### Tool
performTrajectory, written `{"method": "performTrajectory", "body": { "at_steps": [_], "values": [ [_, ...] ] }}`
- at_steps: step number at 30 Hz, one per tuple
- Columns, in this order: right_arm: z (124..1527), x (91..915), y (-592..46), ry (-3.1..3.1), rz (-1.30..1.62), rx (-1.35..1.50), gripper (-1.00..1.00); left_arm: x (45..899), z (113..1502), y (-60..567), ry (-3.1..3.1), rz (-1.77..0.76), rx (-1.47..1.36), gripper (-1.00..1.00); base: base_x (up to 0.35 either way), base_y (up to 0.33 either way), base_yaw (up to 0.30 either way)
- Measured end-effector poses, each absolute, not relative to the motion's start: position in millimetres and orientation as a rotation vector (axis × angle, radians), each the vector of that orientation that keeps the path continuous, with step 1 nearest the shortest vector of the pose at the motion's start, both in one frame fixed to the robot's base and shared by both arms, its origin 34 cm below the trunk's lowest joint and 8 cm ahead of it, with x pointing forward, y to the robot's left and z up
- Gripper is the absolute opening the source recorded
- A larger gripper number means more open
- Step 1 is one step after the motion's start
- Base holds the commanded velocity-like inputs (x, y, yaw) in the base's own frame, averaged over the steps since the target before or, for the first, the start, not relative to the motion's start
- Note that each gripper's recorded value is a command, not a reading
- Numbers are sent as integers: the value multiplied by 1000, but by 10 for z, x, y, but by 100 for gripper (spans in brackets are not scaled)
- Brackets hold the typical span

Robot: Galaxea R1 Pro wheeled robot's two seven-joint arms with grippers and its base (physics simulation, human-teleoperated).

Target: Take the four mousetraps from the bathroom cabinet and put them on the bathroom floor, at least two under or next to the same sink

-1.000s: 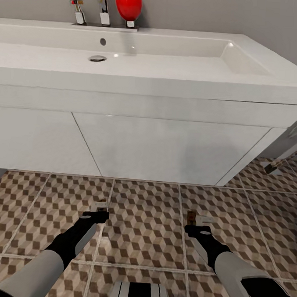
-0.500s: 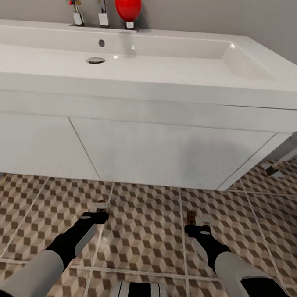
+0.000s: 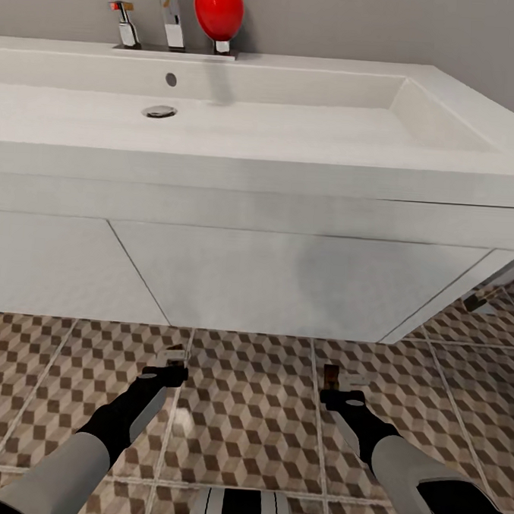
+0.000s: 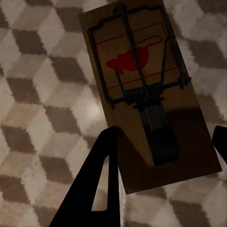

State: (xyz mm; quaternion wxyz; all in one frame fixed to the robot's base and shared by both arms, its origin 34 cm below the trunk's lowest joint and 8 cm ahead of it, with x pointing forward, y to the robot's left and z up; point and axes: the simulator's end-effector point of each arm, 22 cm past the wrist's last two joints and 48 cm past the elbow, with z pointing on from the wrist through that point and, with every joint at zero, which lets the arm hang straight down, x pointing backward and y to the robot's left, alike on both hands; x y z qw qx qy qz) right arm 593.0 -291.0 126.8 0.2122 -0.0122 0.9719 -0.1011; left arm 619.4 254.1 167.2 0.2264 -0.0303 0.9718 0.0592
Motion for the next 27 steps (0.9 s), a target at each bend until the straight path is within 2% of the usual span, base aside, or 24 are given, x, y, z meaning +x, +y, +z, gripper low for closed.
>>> {"method": "performTrajectory", "body": {
  "at_steps": [10,27],
  "values": [
    [1268,5928,-2913,2700,-282,-34,-100,6183,1664,2545,2681,165,-82,-100,117,0,0],
    [1267,5929,-2905,2700,-280,-35,-100,6189,1670,2520,2682,153,-97,-100,10,0,0]
  ]
}}
